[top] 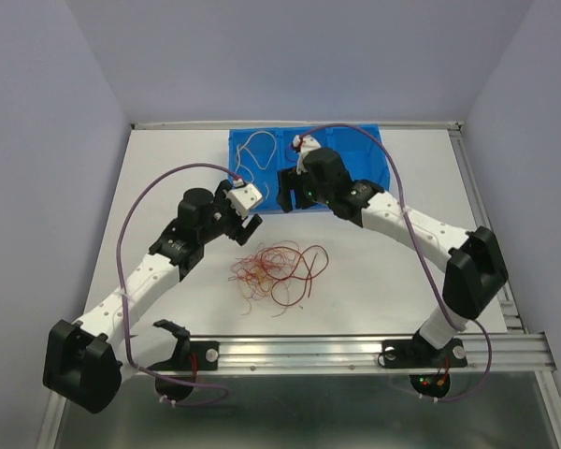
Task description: Untangle the cables
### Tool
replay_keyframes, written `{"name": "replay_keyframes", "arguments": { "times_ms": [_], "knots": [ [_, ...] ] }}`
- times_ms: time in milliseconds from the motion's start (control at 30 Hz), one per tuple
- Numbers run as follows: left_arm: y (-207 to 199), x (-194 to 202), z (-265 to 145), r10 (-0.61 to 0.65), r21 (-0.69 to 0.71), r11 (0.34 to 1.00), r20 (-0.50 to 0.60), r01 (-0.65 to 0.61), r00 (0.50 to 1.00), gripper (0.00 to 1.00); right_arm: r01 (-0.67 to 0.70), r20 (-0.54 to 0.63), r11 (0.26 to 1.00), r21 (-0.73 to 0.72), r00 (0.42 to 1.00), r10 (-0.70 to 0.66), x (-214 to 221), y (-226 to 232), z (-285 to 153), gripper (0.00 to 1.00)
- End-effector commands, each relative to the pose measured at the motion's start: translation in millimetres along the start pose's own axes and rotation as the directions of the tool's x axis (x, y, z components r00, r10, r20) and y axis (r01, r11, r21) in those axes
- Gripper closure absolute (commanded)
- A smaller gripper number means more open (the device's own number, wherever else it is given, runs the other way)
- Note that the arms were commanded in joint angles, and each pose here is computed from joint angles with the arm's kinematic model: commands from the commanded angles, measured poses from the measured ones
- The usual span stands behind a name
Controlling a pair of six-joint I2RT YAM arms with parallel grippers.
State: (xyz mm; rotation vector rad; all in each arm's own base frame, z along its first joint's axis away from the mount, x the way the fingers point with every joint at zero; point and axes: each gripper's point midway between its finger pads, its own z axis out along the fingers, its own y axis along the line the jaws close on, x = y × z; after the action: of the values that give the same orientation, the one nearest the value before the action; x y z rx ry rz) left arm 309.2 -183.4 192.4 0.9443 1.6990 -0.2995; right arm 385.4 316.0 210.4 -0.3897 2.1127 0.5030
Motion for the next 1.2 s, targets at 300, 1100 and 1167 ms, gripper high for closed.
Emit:
{"name": "replay_keyframes", "arguments": {
  "times_ms": [300, 1100, 1167],
  "knots": [
    [-12, -9, -16, 0.064, 0.014, 0.998, 0.121, -0.066, 0.991, 0.15, -0.007, -0.170, 0.999, 0.036, 0.985, 0.013, 135, -18, -42, 0.27],
    [-18, 5, -6, 0.061, 0.052, 0.997, 0.080, -0.066, 0.995, 0.16, 0.063, -0.393, 0.968, 0.241, 0.919, 0.039, 203, -56, -5, 0.52],
    [-18, 4, -6, 0.062, 0.052, 0.996, 0.082, -0.066, 0.995, 0.16, 0.059, -0.401, 0.972, 0.229, 0.915, 0.038, 205, -54, -4, 0.59]
  ]
}}
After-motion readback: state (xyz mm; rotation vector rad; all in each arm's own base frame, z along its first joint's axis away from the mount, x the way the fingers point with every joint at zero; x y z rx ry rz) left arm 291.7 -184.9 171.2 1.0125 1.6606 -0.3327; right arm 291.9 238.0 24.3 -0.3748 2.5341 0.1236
